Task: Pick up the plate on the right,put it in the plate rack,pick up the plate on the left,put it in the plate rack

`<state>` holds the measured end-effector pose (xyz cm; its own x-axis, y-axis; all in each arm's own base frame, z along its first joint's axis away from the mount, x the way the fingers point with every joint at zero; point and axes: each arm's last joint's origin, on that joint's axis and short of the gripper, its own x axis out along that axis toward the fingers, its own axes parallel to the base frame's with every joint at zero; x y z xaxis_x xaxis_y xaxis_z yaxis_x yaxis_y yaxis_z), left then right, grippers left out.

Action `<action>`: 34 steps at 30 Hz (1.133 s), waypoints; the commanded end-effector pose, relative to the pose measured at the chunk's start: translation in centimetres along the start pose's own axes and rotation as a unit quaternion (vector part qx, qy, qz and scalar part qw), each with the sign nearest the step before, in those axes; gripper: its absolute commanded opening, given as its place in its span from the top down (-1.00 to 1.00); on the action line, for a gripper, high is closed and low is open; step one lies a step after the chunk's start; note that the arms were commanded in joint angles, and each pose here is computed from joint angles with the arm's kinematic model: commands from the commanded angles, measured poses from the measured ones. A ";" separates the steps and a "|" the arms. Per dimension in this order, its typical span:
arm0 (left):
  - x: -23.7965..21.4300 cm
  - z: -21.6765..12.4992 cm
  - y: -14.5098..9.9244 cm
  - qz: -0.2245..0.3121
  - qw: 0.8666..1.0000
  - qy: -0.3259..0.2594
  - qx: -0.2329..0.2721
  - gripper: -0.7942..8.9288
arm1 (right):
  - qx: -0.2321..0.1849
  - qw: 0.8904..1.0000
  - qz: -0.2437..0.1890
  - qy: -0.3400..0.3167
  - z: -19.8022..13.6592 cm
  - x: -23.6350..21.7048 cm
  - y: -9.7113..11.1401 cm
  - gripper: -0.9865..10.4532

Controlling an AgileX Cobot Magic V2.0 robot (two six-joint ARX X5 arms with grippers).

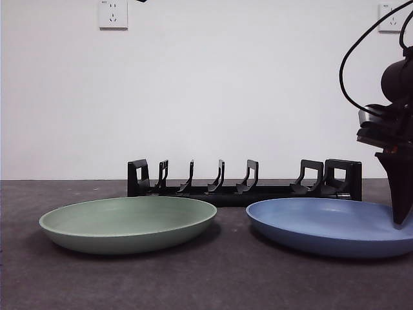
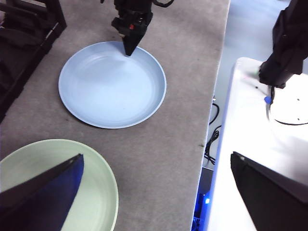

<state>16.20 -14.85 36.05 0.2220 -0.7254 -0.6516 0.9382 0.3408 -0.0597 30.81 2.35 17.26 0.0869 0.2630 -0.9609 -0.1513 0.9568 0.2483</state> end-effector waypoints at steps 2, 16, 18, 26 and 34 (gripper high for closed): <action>0.2 0.2 -0.1 0.011 1.000 0.003 0.017 -0.69 | 0.005 1.000 0.001 0.012 0.1 0.8 -0.2 0.86; 2.3 0.5 -1.1 0.012 0.994 0.041 0.104 -0.68 | -0.010 1.000 0.024 -0.015 0.1 -2.4 0.8 0.86; 2.9 0.6 -1.5 0.016 0.988 0.058 0.140 -0.64 | -0.015 0.998 0.045 -0.030 0.1 -4.3 1.4 0.86; 5.6 1.1 -3.9 0.051 0.955 0.110 0.271 -0.64 | -0.052 0.992 0.097 -0.062 -0.4 -10.6 4.0 0.86; 7.7 2.3 -4.8 0.159 0.903 0.135 0.376 -0.64 | -0.079 0.985 0.140 -0.056 -1.2 -13.3 6.1 0.85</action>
<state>13.95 -23.20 32.98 0.5195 -0.4558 -0.7227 0.8053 -0.0216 0.5925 27.84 4.34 30.74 0.1179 0.5191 -0.8465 -0.3077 0.8296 0.4659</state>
